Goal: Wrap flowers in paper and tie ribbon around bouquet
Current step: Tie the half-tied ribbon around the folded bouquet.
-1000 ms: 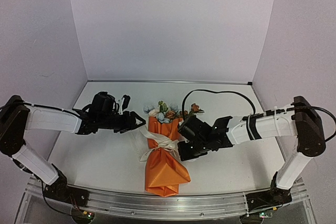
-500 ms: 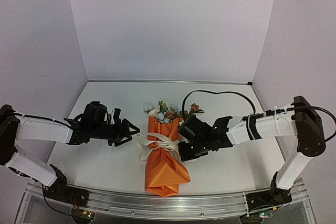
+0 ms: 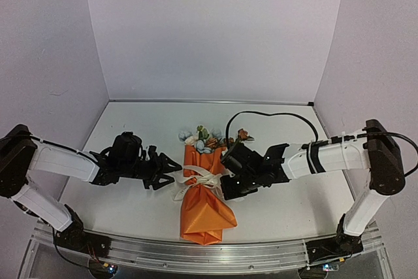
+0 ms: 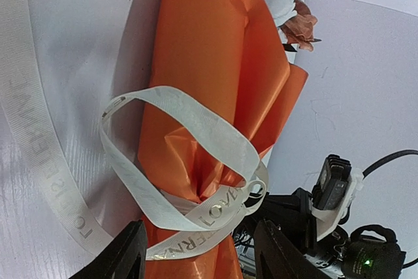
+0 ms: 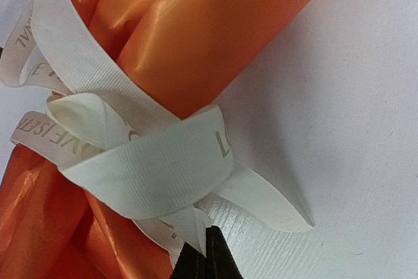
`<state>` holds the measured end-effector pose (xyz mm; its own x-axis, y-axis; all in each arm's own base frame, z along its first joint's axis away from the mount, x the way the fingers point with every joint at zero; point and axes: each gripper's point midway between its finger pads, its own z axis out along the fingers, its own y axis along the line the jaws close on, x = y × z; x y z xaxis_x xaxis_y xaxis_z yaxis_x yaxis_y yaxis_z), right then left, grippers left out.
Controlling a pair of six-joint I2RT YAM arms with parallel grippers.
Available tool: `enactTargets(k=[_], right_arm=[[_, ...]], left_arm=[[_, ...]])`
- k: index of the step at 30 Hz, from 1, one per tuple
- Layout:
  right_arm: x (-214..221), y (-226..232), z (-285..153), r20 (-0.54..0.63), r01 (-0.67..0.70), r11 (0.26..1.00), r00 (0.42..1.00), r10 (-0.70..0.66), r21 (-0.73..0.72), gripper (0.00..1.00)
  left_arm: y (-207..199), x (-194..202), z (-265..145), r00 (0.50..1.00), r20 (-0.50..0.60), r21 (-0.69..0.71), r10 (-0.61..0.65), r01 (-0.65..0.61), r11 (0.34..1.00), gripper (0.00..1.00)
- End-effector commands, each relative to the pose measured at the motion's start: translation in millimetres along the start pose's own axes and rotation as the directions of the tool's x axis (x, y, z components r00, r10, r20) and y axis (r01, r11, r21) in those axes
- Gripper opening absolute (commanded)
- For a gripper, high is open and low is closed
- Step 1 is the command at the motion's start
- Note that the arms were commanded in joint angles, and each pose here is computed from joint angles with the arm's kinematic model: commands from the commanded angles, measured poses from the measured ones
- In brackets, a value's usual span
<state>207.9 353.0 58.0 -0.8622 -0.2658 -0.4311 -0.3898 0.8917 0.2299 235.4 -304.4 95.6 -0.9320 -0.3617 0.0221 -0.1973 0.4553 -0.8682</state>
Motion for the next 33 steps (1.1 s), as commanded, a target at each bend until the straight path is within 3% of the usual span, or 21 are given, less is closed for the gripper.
enactTargets(k=[1, 17, 21, 29, 33], right_arm=[[-17, 10, -10, 0.044, 0.005, 1.0, 0.999, -0.004, -0.024, 0.0], [-20, 13, -9, 0.046, 0.005, 1.0, 0.999, -0.003, -0.029, 0.0], [-20, 12, -10, 0.047, 0.004, 1.0, 0.999, -0.002, -0.03, 0.0], [-20, 8, -13, 0.06, 0.006, 1.0, 0.998, -0.005, -0.016, 0.0], [-17, 0, -14, 0.061, 0.004, 1.0, 0.998, -0.005, 0.016, 0.0]], left_arm=[[-15, -6, 2, 0.999, 0.024, 0.008, -0.035, 0.035, 0.999, 0.59], [-8, -7, 23, 0.996, -0.01, -0.022, -0.085, 0.085, 0.996, 0.53], [-13, -8, 30, 0.997, -0.02, 0.004, -0.08, 0.08, 0.997, 0.4], [-25, -11, 27, 1.0, -0.013, -0.003, 0.016, -0.016, 1.0, 0.02], [-30, -20, 15, 0.988, 0.038, -0.074, 0.153, -0.15, 0.986, 0.0]])
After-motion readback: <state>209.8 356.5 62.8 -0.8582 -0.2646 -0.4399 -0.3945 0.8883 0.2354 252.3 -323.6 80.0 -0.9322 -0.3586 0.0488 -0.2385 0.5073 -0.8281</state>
